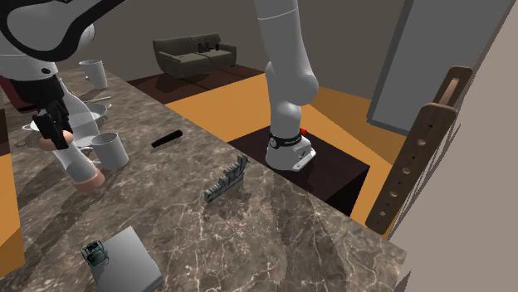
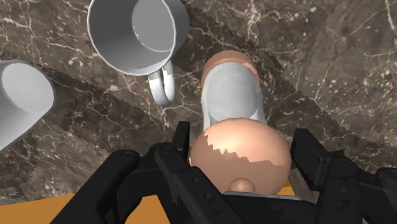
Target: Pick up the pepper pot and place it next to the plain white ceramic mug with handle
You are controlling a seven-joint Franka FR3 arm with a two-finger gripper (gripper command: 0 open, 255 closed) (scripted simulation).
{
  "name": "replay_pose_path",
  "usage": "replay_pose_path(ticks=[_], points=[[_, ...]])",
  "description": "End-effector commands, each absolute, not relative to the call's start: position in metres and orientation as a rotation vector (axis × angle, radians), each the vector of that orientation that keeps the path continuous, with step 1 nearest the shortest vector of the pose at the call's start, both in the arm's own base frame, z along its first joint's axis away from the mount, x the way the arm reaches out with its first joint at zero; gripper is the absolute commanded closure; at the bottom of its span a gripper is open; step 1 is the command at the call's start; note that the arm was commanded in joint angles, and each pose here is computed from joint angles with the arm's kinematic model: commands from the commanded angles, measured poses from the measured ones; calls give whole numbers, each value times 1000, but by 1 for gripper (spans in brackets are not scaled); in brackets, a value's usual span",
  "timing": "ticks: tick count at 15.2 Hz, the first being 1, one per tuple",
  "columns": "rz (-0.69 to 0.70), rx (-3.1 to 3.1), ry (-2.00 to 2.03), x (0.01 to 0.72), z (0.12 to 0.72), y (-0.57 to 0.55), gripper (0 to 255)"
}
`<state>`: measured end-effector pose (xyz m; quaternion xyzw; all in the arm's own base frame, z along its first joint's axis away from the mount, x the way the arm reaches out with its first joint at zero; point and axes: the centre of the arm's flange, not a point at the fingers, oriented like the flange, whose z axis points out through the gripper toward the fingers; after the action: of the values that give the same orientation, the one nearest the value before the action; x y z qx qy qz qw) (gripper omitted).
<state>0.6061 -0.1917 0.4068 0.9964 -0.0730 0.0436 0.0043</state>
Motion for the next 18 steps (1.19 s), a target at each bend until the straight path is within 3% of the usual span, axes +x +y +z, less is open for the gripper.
replay_pose_path(ticks=[1,2,7,11,18], points=[[137,3121,-229,606,407,-192,255],[137,3121,-229,606,407,-192,0],[137,3121,-229,606,407,-192,0],[137,3121,-229,602,457,-191,0],[137,3121,-229,602,457,-191,0]])
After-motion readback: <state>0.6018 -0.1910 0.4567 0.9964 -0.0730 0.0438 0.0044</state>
